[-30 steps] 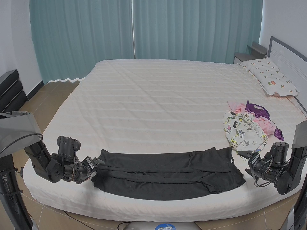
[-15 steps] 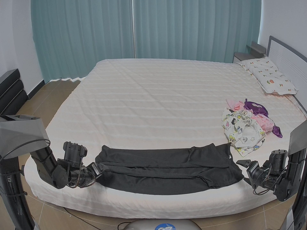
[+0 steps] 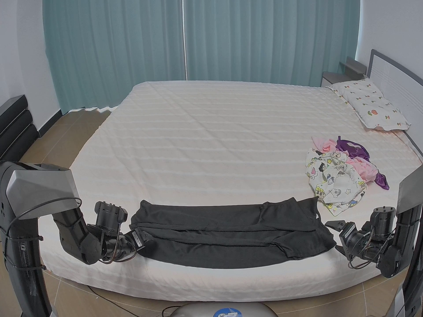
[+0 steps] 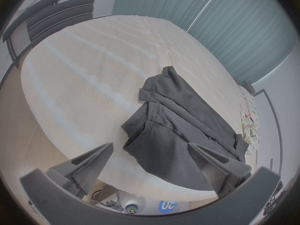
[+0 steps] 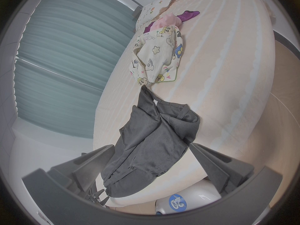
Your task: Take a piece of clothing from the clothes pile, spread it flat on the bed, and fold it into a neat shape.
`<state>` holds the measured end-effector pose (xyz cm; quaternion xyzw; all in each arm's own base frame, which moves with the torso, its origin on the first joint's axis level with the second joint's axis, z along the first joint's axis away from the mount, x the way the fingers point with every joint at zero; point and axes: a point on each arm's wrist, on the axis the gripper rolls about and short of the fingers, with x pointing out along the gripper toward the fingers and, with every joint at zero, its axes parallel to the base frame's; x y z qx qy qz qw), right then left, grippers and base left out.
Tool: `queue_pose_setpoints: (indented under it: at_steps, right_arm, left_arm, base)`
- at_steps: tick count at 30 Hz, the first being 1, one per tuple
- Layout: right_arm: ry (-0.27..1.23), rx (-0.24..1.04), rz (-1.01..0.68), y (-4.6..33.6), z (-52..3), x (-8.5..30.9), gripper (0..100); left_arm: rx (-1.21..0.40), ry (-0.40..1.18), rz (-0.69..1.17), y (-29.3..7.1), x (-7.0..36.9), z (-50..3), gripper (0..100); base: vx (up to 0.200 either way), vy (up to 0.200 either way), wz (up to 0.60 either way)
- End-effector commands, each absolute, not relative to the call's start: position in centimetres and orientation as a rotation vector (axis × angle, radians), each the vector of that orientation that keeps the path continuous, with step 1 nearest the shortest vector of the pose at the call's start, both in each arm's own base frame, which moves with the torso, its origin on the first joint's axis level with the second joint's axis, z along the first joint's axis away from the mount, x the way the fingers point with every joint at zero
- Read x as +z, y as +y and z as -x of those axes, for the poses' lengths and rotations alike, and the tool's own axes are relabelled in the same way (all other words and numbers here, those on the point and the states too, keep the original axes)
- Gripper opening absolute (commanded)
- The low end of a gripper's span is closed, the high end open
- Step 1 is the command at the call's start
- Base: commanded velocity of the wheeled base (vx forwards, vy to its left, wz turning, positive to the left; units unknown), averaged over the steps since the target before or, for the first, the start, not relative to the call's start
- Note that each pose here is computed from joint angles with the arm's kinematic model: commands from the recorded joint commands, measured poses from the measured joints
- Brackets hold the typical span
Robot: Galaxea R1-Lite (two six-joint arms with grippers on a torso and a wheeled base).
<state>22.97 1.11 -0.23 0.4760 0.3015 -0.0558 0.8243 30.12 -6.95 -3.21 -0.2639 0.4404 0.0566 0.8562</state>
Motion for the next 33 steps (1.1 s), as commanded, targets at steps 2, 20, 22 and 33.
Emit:
queue_pose_setpoints:
  at_steps: [2,20,22,33]
  right_arm:
    - [0.63,-0.111,-1.012,1.1,-23.0,-0.2,100]
    - [0.643,-0.117,-1.012,1.1,-22.8,-0.3,100]
    - [0.645,-0.118,-1.012,1.1,-22.8,-0.3,100]
    - [0.651,-0.12,-1.011,1.2,-22.7,-0.4,100]
  left_arm:
    - [0.122,0.942,0.493,-7.1,-4.2,-30.3,0]
    - [0.224,0.982,0.455,-5.8,-3.9,-27.5,0]
    - [0.225,0.987,0.453,-5.8,-3.8,-27.3,0]
    - [0.228,1.01,0.455,-5.7,-3.2,-27.2,100]
  base:
    - [0.0,0.0,0.0]
    - [0.0,0.0,0.0]
    - [0.0,0.0,0.0]
    - [0.0,0.0,0.0]
